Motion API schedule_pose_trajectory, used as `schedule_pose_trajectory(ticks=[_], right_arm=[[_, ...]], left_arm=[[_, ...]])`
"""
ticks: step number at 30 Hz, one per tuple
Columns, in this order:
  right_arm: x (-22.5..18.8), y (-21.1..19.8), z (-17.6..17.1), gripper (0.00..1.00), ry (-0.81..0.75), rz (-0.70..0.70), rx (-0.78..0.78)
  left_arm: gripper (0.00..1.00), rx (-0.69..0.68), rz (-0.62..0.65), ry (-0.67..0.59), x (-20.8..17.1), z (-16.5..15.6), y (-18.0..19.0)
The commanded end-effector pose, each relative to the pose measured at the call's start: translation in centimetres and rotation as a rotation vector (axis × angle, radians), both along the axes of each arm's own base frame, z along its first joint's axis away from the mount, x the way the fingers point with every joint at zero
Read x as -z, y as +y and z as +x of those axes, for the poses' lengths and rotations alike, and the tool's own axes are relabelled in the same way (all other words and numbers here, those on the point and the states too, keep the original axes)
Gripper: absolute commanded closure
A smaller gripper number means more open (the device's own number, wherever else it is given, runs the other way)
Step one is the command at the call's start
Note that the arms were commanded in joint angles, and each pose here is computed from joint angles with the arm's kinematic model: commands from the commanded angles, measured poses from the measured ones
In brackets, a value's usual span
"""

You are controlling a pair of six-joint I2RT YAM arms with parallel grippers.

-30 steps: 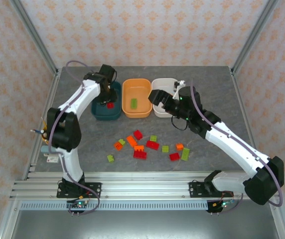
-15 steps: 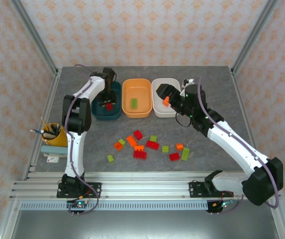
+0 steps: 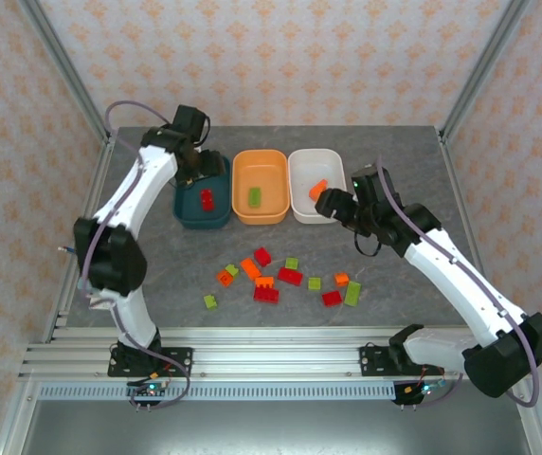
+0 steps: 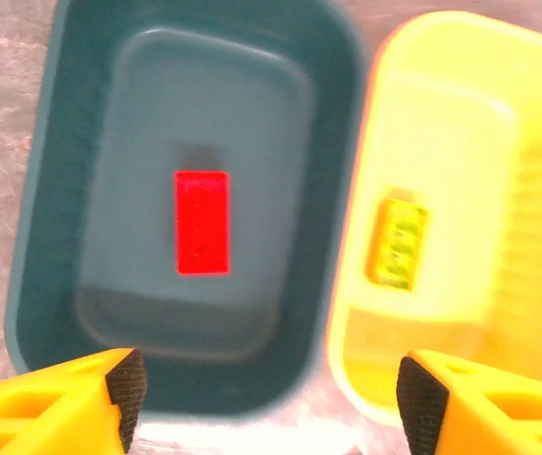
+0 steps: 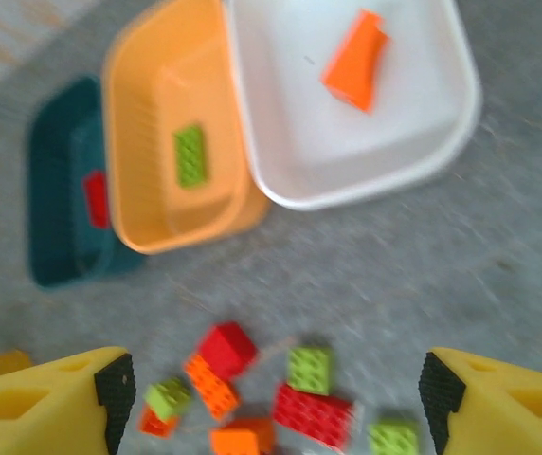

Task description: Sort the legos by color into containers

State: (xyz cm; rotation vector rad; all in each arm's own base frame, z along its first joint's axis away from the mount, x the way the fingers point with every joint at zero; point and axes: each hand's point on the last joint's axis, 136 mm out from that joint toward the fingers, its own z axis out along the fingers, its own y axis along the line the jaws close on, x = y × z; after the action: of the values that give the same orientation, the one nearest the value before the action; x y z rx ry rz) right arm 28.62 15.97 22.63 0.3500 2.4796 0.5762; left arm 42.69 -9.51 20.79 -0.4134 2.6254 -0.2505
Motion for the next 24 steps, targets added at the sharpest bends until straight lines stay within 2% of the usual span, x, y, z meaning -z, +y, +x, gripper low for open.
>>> schedule_pose_trajectory(ticks=[1, 7, 12, 17, 24], right_arm=[[5.7, -3.3, -4.8, 0.23, 0.279, -0.237, -0.066], [10.9, -3.5, -8.1, 0.25, 0.510, -0.338, -0.185], [14.0, -2.5, -8.3, 0.31, 0.603, -0.391, -0.267], [16.7, -2.5, -8.5, 0.34, 0.682, -0.464, -0.321], [18.8, -3.5, -8.0, 0.37, 0.725, -0.562, -0.335]], left_arm=[[0.24, 0.083, -0.122, -0.012, 0.0, -4.4, -4.5], [0.21, 0.156, -0.275, -0.051, 1.9, -13.8, -9.9], [0.17, 0.155, -0.347, -0.145, 2.5, -19.3, -10.3], [0.15, 0.120, -0.373, -0.174, 3.3, -21.8, -8.7], [0.15, 0.109, -0.370, -0.185, 2.9, -21.8, -8.5]])
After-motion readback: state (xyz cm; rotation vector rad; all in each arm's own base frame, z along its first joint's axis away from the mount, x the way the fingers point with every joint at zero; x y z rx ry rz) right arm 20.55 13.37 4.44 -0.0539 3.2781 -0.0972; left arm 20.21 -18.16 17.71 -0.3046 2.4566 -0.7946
